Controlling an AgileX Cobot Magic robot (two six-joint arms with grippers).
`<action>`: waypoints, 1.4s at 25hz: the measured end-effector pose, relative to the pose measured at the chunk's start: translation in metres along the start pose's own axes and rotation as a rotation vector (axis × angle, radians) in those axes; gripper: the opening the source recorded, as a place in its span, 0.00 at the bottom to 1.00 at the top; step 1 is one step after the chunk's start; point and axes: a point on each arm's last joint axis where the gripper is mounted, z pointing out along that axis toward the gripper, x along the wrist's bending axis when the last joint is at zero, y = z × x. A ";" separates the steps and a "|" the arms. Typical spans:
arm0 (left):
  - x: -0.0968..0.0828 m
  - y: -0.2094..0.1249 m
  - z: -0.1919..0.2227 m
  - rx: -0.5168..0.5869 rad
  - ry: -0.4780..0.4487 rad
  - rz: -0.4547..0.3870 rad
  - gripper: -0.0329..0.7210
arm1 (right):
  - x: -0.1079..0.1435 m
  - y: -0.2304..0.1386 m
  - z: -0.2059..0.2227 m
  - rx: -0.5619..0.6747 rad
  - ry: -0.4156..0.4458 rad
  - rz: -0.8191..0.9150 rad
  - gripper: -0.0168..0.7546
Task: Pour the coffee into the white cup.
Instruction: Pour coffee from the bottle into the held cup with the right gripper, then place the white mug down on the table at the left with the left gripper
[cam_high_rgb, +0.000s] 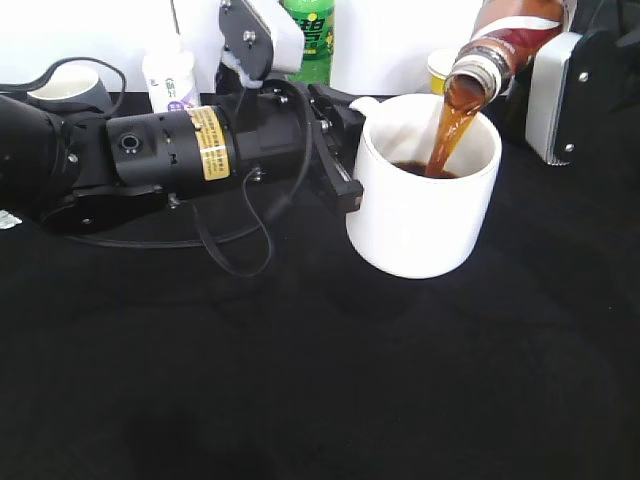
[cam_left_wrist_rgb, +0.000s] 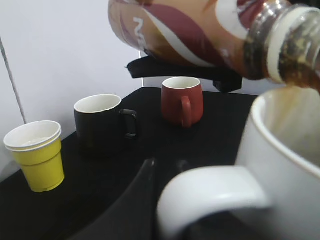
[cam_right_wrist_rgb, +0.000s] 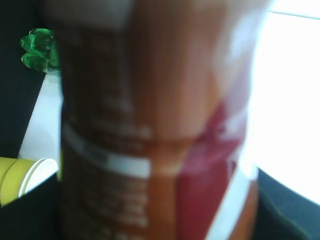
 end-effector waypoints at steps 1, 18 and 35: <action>0.000 0.000 0.000 0.001 0.000 0.001 0.13 | 0.000 0.000 0.000 0.000 0.000 -0.001 0.69; 0.000 -0.001 0.000 0.006 0.001 0.002 0.13 | -0.002 0.000 0.000 -0.005 -0.016 0.052 0.69; 0.056 -0.045 -0.096 0.016 0.367 -0.127 0.13 | 0.004 -0.006 -0.001 0.098 0.003 1.540 0.69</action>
